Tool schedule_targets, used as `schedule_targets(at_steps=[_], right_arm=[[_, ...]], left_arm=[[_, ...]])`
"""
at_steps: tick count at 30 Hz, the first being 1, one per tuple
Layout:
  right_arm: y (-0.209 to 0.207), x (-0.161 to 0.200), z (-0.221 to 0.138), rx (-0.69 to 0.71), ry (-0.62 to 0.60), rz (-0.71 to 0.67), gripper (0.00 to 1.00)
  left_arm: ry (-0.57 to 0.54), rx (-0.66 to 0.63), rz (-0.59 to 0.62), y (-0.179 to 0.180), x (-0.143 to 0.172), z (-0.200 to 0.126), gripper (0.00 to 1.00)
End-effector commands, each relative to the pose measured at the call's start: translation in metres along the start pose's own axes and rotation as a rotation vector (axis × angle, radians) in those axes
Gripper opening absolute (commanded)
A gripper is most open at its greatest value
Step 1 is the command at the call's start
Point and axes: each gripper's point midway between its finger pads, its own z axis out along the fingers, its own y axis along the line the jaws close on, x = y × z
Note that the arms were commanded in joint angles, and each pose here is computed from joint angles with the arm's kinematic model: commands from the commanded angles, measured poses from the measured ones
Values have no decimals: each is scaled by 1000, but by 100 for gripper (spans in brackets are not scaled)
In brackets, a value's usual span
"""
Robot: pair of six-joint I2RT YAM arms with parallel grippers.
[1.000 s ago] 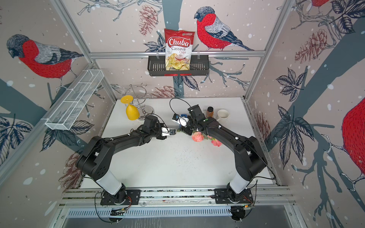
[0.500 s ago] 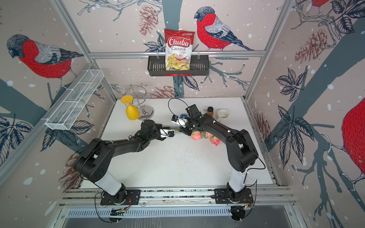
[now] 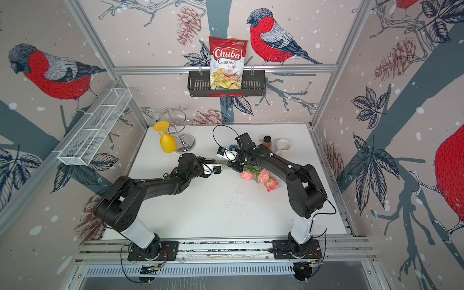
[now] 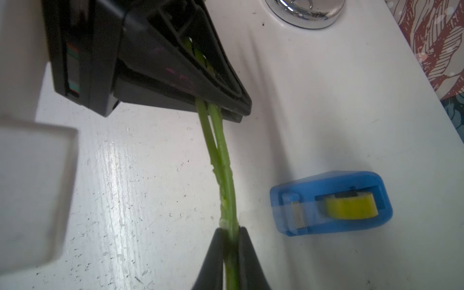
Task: Wrap bouquets with tape
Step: Wrap the tape around the bouquet.
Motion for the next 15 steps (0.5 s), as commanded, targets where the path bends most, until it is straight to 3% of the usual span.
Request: schedule_targets(at_steps=[1, 7, 15], right_arm=[[-5, 9, 4, 27, 46, 20, 25], [-10, 10, 4, 47, 61, 18, 24], [-18, 5, -2, 113, 63, -46, 2]], left_arm=[[-86, -118, -17, 32, -21, -2, 0], [-76, -111, -12, 30, -19, 0, 0], [-66, -75, -37, 25, -17, 4, 0]])
